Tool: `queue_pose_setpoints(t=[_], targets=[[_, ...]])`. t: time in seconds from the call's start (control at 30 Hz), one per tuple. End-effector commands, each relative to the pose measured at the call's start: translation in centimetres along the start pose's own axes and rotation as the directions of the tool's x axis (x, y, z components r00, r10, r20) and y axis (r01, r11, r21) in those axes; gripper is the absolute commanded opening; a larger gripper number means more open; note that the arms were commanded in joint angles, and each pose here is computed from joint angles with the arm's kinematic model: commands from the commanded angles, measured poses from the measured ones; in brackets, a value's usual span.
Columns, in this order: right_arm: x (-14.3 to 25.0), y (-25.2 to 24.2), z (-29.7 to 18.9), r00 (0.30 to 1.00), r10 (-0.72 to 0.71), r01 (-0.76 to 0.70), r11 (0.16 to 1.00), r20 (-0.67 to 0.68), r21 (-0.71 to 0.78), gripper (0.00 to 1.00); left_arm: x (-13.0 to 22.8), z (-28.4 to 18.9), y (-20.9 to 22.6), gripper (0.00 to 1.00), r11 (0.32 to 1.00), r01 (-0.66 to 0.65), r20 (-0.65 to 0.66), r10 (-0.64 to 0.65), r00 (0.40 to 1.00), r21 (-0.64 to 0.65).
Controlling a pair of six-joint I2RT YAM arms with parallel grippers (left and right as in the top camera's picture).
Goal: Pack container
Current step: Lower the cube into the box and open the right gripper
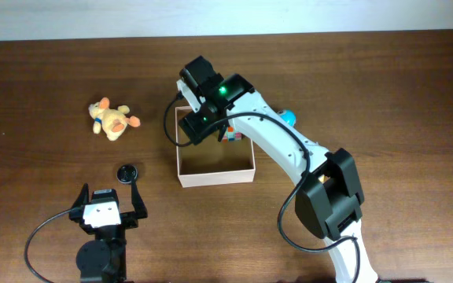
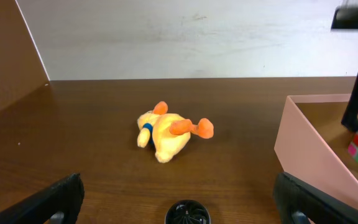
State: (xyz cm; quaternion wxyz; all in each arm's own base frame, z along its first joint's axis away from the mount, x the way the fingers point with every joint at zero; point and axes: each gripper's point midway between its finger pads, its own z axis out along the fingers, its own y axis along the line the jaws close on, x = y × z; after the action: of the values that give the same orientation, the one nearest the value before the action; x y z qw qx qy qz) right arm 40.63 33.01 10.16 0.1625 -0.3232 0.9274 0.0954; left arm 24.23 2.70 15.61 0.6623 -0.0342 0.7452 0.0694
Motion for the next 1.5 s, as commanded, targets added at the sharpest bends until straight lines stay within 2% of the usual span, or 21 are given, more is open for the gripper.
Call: queue_pose_setpoints(t=[0.0, 0.17, 0.33, 0.73, 0.83, 1.47], targets=[[1.6, -0.1, 1.5, 0.999, -0.007, 0.006, 1.000, -0.043, -0.006, 0.77, 0.1, 0.0, -0.2, 0.99, 1.000, 0.006, 0.001, -0.006, 1.000, 0.010], [2.8, -0.2, 2.6, 0.997, -0.004, 0.004, 1.000, -0.072, -0.006, 0.70, 0.1, 0.0, -0.2, 0.99, 1.000, 0.006, 0.001, -0.006, 1.000, 0.010], [2.6, -0.2, 2.8, 0.998, -0.005, 0.004, 1.000, -0.063, -0.006, 0.53, 0.1, 0.0, -0.2, 0.99, 1.000, 0.006, 0.001, -0.006, 1.000, 0.010], [3.7, -0.4, 5.1, 0.994, -0.001, 0.000, 1.000, -0.106, -0.006, 0.36, 0.1, 0.0, -0.2, 0.99, 1.000, 0.006, 0.001, -0.006, 1.000, 0.010], [3.6, -0.5, 5.5, 0.995, -0.001, 0.001, 1.000, -0.105, -0.005, 0.34, 0.1, 0.0, -0.2, 0.99, 1.000, 0.006, 0.001, -0.006, 1.000, 0.010], [2.9, -3.8, 5.3, 0.996, 0.055, -0.054, 0.998, -0.070, 0.025, 0.34, 0.1, 0.0, -0.2, 0.99, 1.000, 0.006, 0.001, -0.006, 1.000, 0.010]])
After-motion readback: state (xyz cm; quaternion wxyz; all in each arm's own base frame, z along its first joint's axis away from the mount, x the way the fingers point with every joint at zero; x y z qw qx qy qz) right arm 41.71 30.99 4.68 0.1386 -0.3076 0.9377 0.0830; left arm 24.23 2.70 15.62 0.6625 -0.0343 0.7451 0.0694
